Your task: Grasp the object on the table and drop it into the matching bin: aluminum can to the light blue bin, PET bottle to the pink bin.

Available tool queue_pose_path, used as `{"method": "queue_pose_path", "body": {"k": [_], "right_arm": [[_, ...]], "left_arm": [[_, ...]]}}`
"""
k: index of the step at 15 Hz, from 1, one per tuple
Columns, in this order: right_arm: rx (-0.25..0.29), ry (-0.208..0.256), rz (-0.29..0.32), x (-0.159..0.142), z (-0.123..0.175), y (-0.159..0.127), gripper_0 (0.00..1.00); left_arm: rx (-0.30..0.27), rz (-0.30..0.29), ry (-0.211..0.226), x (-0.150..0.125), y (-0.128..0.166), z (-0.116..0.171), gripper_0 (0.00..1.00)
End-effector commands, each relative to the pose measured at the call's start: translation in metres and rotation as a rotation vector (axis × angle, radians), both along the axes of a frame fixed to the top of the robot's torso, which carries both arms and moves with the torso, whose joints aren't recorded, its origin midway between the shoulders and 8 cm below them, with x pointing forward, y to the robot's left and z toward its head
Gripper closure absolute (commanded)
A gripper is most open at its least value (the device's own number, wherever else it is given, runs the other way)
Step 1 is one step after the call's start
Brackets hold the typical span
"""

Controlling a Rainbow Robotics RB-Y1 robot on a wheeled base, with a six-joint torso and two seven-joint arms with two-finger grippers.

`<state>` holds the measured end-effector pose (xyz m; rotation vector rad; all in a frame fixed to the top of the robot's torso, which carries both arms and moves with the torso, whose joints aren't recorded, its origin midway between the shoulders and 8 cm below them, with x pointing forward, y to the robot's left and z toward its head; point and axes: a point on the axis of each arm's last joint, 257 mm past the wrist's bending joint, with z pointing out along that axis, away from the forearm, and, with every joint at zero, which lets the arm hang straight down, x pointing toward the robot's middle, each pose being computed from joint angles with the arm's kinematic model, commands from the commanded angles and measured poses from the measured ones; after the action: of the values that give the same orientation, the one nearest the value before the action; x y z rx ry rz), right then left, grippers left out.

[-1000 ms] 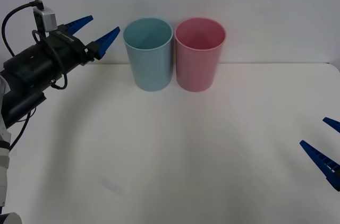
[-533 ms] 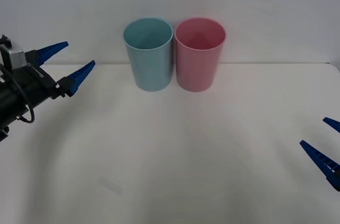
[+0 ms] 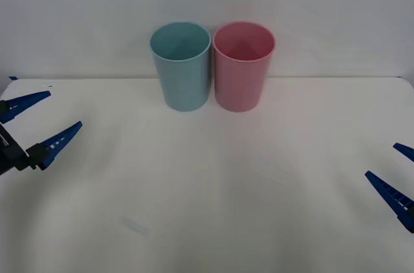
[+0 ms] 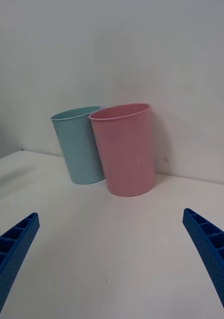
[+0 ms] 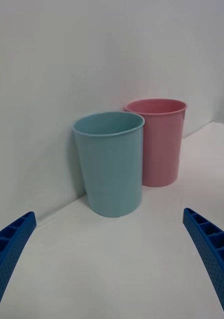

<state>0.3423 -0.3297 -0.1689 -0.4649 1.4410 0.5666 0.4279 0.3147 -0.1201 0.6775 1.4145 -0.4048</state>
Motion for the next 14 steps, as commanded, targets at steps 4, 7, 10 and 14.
{"method": "queue_pose_path", "body": {"k": [4, 7, 10, 14], "right_arm": [[0.000, 0.000, 0.000, 0.000, 0.000, 0.000, 0.00], [0.000, 0.000, 0.000, 0.000, 0.000, 0.000, 0.00], [0.000, 0.000, 0.000, 0.000, 0.000, 0.000, 0.00], [0.000, 0.000, 0.000, 0.000, 0.000, 0.000, 0.00]], "left_arm": [[0.082, 0.014, 0.043, -0.056, 0.028, -0.033, 0.00], [0.052, 0.021, 0.070, -0.074, 0.033, -0.042, 0.00], [0.035, 0.030, 0.094, -0.086, 0.037, -0.050, 0.00], [0.024, 0.037, 0.120, -0.089, 0.038, -0.057, 0.00]]}}
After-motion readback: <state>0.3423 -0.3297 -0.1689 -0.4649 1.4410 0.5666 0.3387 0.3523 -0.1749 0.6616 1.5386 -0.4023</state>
